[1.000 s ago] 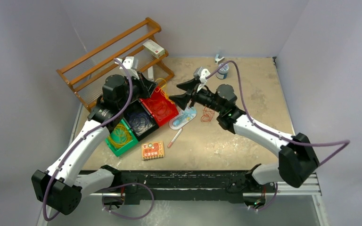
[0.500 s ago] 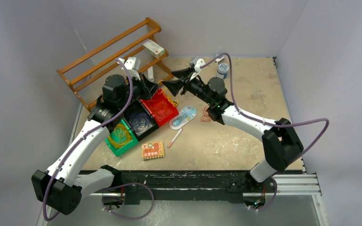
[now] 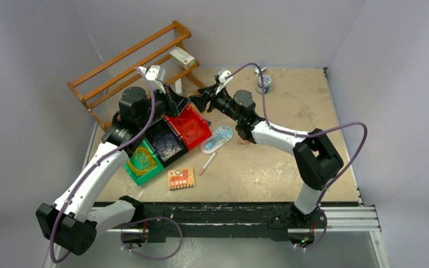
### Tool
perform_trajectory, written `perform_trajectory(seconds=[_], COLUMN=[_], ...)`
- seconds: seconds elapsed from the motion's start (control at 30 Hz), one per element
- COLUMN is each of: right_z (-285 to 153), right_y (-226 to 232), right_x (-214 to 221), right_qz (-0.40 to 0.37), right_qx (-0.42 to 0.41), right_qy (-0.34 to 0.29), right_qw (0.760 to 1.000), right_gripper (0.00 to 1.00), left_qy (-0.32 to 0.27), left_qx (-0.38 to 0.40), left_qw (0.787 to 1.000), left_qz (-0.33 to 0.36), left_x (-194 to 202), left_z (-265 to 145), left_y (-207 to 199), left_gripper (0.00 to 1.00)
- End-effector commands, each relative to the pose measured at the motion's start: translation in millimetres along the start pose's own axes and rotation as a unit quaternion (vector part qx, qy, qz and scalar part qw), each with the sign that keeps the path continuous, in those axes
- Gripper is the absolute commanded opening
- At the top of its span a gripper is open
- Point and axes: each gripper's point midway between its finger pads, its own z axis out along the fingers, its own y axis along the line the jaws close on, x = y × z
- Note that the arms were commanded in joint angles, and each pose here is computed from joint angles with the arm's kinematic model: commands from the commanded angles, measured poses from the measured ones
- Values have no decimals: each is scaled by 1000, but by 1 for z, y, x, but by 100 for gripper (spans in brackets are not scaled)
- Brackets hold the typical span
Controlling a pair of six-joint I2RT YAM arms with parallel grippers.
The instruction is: Untangle the cables
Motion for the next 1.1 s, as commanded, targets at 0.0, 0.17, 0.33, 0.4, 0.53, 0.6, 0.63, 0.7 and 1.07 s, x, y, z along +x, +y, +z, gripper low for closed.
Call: perform_trajectory(seconds=[0.0, 0.17, 0.33, 0.4, 0.53, 0.6, 0.63, 0.7, 1.07], right_z=[10, 5, -9, -15, -27, -32, -35, -39, -63], right_y=[-11, -44, -69, -75, -89, -94, -96, -101, -136], right_x=[-33, -1, 12, 14, 18, 17, 17, 18, 36], right_qz=[10, 29, 19, 10, 4, 6, 6, 6, 14], right_qx=[44, 129, 180, 196, 223, 228, 230, 238, 286], right_qy=[-50, -8, 7, 13, 18, 17, 18, 19, 44], right_qw=[998, 991, 983, 981, 975, 974, 973, 971, 957], right_gripper=[51, 34, 31, 30, 28, 25, 23, 22, 34], left_qy=[-47, -55, -64, -65, -70, -69, -68, -70, -88], left_qx=[44, 41, 24, 19, 16, 16, 15, 12, -3], left_qw=[998, 997, 997, 997, 996, 996, 996, 996, 993], left_qz=[10, 24, 40, 45, 49, 51, 51, 54, 77], left_x=[-40, -52, -62, -63, -67, -68, -67, -69, -88], left_z=[-12, -23, -34, -36, -41, -42, -42, -44, -62], left_y=[-29, -35, -34, -33, -35, -35, -34, -34, -39], left_gripper=[0, 0, 0, 0, 0, 0, 0, 0, 0])
